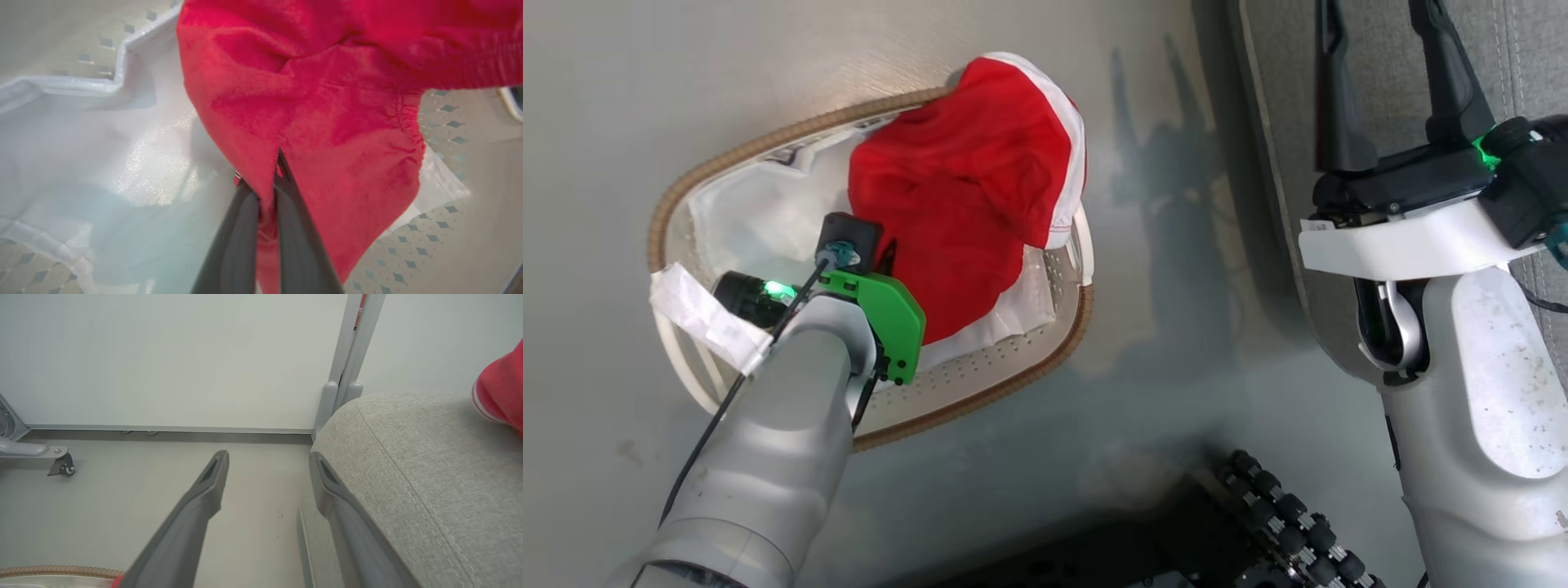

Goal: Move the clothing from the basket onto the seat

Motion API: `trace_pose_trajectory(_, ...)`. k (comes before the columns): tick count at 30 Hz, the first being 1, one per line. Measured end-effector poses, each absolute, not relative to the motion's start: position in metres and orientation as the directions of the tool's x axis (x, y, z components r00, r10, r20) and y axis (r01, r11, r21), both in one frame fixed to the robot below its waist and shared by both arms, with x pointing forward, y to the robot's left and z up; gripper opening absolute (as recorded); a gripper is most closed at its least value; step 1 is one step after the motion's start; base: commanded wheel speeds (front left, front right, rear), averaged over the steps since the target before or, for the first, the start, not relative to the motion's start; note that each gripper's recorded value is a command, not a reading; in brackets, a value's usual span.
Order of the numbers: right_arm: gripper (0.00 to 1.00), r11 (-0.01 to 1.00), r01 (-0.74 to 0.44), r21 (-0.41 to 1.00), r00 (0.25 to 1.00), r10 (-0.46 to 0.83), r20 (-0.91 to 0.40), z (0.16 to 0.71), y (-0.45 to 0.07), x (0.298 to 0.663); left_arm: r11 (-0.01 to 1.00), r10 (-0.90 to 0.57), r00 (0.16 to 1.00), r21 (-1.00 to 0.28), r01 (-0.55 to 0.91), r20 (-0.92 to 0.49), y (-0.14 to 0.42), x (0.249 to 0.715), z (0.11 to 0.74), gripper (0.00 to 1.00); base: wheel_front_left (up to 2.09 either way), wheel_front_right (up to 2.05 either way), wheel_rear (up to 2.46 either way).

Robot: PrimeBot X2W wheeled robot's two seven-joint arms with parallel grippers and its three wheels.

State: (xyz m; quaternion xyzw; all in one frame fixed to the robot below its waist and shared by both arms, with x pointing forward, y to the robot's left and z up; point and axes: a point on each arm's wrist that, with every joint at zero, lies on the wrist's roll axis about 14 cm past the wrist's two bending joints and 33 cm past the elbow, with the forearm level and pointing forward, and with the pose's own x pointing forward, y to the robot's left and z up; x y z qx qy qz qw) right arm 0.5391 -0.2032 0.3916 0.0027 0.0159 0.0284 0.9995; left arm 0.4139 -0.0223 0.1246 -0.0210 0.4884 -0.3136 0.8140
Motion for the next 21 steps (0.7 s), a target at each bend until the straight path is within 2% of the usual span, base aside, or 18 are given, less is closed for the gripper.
trace_pose_trajectory(12,1.00,0.999,-0.053,0.006,0.996,0.053,-0.075,0.404,-0.197,0.511,0.776,-0.596,0.475,-0.313,0.547,-0.647,-0.021,0.427,0.206,0.00,0.00,0.00,0.00)
trace_pose_trajectory(21,1.00,0.999,-0.047,0.023,0.994,0.049,-0.095,0.426,-0.192,0.465,0.735,-0.641,0.584,-0.178,0.655,-0.499,-0.026,0.443,0.299,0.00,0.00,0.00,0.00)
